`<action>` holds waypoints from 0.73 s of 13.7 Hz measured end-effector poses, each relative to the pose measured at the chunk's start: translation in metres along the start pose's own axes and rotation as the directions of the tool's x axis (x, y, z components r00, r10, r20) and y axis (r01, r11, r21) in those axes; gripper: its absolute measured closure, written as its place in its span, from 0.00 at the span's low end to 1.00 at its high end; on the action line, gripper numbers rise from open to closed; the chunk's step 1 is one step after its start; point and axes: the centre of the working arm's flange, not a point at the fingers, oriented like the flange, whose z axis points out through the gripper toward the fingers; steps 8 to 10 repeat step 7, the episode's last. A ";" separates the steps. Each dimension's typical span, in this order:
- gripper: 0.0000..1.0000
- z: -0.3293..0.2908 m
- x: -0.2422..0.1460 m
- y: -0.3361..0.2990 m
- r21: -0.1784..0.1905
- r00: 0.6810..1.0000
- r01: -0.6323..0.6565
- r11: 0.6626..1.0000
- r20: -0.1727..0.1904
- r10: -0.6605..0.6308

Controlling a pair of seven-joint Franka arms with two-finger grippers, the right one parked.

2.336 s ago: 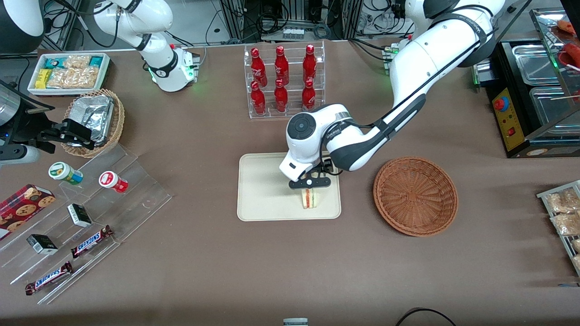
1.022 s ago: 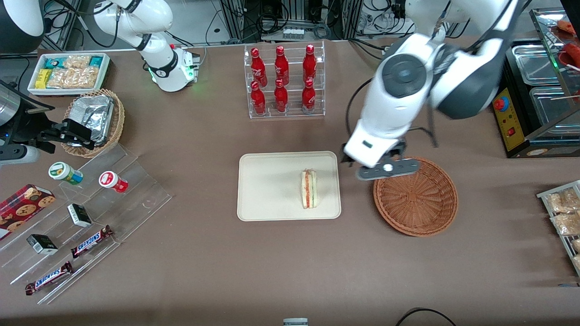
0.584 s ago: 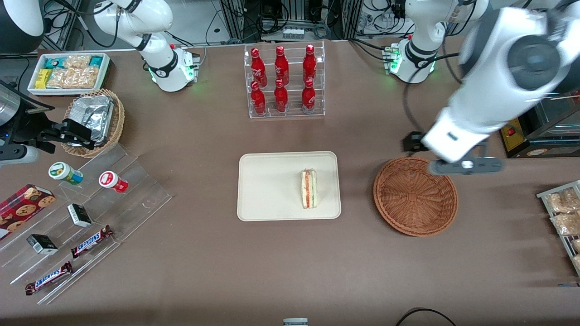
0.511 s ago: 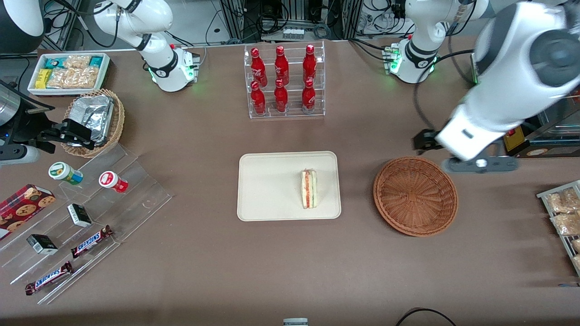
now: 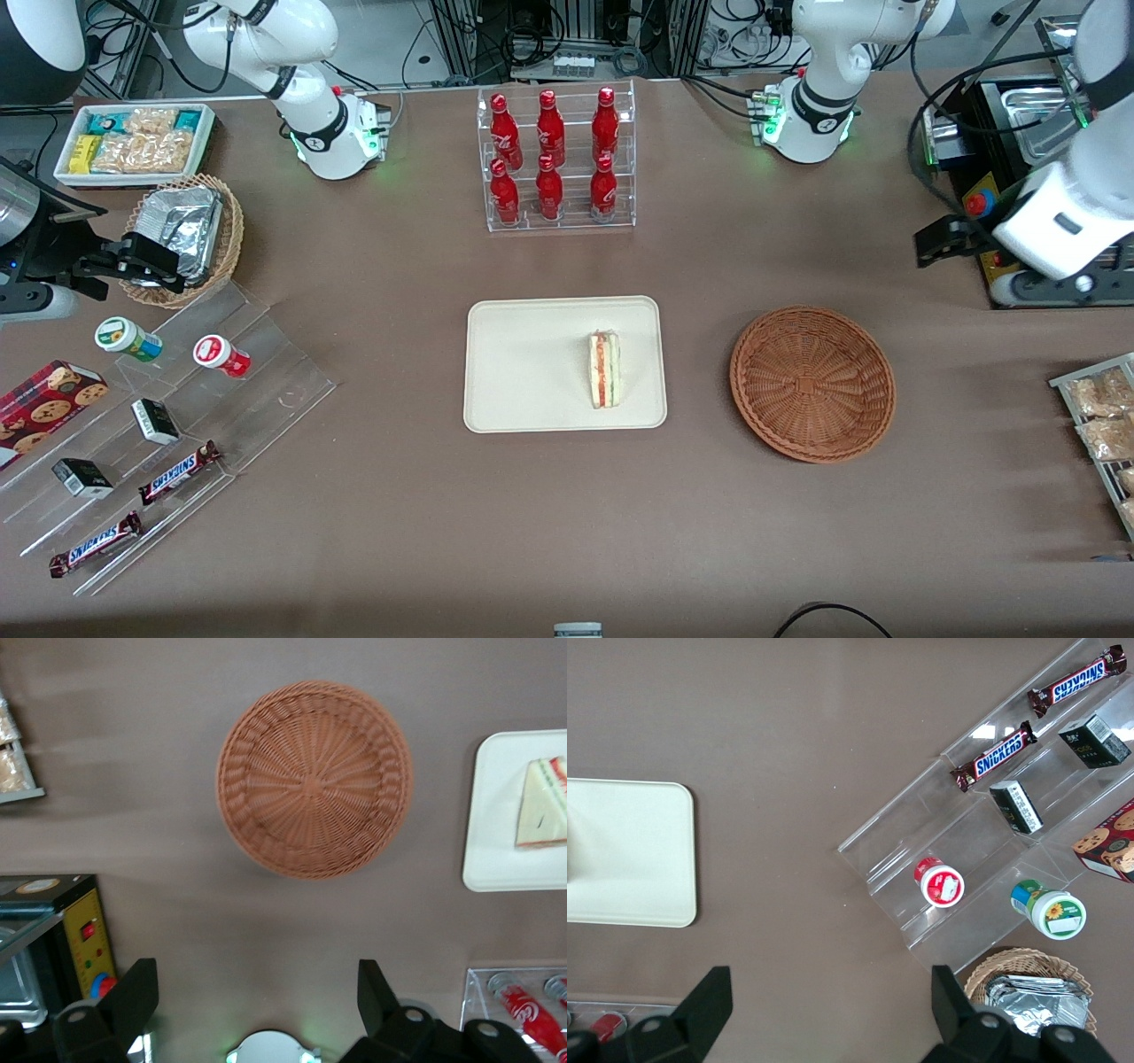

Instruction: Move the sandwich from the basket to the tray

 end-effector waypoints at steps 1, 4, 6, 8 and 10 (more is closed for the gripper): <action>0.00 -0.003 -0.008 -0.004 0.000 1.000 0.001 1.000 0.013 -0.001; 0.00 -0.008 -0.026 -0.009 0.000 1.000 0.007 1.000 0.029 -0.007; 0.00 -0.004 -0.028 -0.017 -0.002 0.999 0.021 1.000 0.039 -0.020; 0.00 -0.001 -0.027 -0.018 -0.002 0.999 0.020 1.000 0.047 -0.020; 0.00 -0.001 -0.027 -0.018 -0.002 0.999 0.020 1.000 0.047 -0.020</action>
